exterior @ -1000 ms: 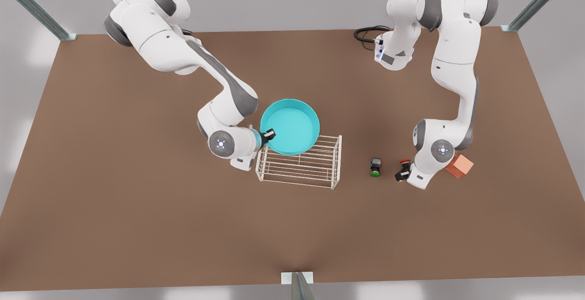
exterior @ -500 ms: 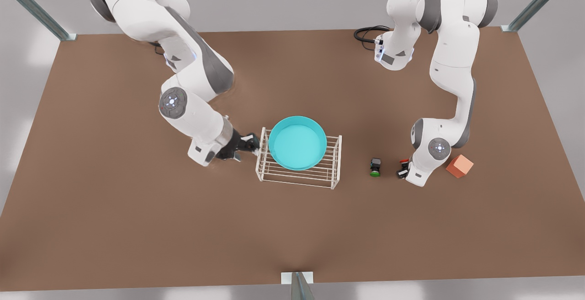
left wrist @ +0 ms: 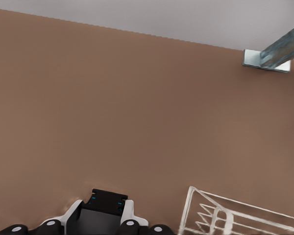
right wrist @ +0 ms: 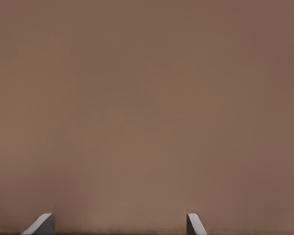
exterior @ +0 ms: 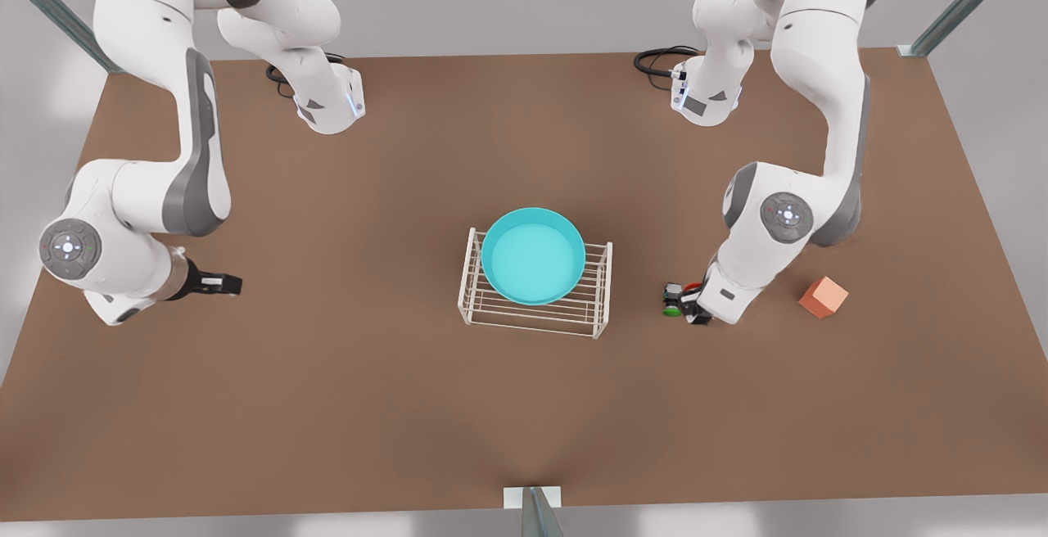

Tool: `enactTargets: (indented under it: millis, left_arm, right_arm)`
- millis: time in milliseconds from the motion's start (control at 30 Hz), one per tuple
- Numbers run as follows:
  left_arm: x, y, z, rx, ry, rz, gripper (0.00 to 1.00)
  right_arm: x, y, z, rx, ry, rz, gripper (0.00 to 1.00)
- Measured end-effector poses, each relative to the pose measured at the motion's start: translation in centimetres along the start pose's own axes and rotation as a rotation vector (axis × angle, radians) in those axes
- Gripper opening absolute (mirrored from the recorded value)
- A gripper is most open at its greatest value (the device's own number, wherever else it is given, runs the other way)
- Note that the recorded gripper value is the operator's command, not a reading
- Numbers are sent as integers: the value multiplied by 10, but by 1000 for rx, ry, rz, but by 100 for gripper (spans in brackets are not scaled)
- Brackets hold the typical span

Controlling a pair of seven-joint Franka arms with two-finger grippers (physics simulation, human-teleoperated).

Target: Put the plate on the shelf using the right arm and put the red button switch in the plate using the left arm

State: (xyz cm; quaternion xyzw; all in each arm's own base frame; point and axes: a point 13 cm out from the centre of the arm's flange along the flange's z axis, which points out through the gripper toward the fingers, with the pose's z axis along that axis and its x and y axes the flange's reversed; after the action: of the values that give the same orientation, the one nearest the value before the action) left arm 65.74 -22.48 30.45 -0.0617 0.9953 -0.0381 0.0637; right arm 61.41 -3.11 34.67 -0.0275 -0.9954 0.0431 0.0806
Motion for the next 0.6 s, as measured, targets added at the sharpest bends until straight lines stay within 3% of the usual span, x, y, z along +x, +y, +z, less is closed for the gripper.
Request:
enactTargets:
  millis: [133,333,367,400,433,500,600]
  left_arm:
    - [40,-111,-29,144,85,-31,37]
    - [110,-207,37,224,219,-164,37]
    - [126,-221,46,225,234,-174,47]
    - [145,-231,58,217,251,-183,66]
    - [160,-239,67,210,260,-189,100]
    - [171,-245,71,201,249,-200,100]
    - [146,-229,55,182,202,-231,100]
  right_arm:
    - [4,6,3,-14,20,-50,100]
    - [7,5,4,-21,35,-101,100]
    - [8,5,5,-22,37,-108,100]
    - [8,5,5,-22,39,-115,100]
    - [8,5,6,-23,40,-122,100]
    - [8,5,8,-23,43,-134,100]
    - [8,5,8,-24,45,-150,100]
